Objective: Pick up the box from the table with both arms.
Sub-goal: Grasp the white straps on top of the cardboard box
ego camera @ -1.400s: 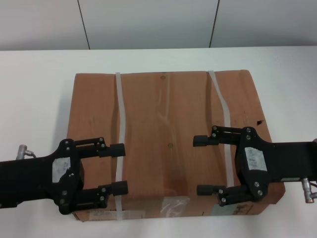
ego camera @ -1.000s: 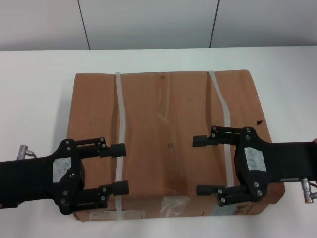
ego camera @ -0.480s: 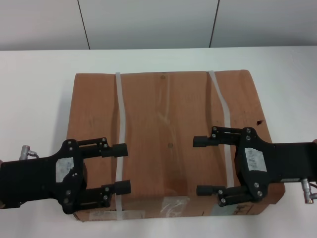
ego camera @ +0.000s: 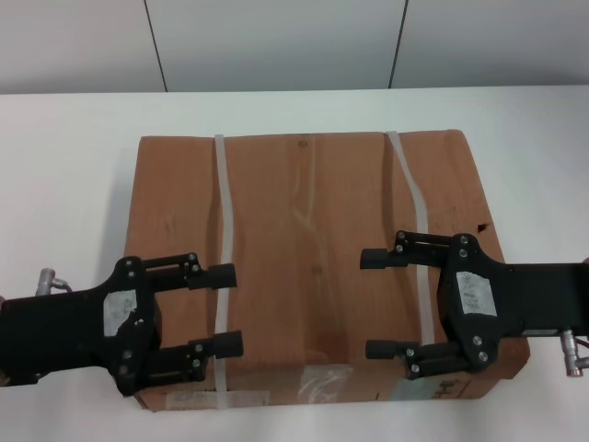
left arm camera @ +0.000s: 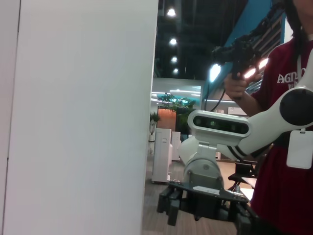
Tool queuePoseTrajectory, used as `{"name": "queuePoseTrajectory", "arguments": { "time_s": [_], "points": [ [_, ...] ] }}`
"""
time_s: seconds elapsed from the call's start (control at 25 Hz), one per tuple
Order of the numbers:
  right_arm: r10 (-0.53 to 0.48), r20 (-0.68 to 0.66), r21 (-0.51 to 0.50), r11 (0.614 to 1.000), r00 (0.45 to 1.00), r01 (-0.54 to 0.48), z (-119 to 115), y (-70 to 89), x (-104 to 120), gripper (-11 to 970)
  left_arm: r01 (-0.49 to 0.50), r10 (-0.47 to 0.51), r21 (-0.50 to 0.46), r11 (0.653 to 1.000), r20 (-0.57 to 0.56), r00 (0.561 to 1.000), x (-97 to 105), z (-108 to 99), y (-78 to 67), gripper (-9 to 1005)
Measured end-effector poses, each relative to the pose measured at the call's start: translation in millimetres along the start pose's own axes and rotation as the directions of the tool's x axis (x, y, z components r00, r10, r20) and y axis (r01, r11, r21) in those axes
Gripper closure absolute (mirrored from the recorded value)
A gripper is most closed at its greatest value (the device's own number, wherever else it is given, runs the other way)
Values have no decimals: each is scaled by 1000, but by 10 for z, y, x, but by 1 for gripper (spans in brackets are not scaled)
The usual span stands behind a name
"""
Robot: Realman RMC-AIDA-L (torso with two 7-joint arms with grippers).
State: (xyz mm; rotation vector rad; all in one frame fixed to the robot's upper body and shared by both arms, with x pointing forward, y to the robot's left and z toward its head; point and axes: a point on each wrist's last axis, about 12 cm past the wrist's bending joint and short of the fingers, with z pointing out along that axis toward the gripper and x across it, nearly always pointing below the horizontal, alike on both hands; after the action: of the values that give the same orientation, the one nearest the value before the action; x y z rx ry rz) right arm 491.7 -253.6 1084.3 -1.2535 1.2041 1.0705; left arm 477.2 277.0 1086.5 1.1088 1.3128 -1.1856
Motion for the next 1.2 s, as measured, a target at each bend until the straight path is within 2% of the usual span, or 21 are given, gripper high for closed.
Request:
{"name": "queuePoseTrajectory", "arguments": {
  "time_s": [0.36,0.48,0.56,0.6,0.64,0.68,0.88,1.04,1.2],
  "points": [
    [5,-9,32,999,1000,-5,-9,-17,25,133,-1,2,-31,1000,2,1000,10,-3,21,355],
    [21,-18,96,995,1000,-19,-46,-61,49,134,4,-3,-65,998,13,1000,14,-19,38,356],
    [67,-22,203,977,998,-61,-104,-114,99,134,12,-11,-87,996,14,1000,23,-24,52,357],
    [91,-19,257,963,996,-83,-149,-136,122,134,38,-36,-144,989,15,999,54,-30,90,357],
    [115,-13,310,945,993,-105,-190,-157,149,134,78,-77,-240,968,10,997,122,-36,150,357],
    [144,-3,372,919,990,-132,-243,-179,186,134,97,-98,-289,952,11,995,163,-41,171,357],
    [257,33,557,798,966,-231,-365,-222,378,135,161,-183,-455,876,-4,983,346,-83,239,359],
    [336,62,626,721,940,-299,-389,-219,500,135,208,-236,-520,828,13,972,437,-110,269,360],
    [396,104,671,649,912,-358,-391,-224,590,135,219,-255,-562,797,16,967,476,-129,307,361]
  ]
}}
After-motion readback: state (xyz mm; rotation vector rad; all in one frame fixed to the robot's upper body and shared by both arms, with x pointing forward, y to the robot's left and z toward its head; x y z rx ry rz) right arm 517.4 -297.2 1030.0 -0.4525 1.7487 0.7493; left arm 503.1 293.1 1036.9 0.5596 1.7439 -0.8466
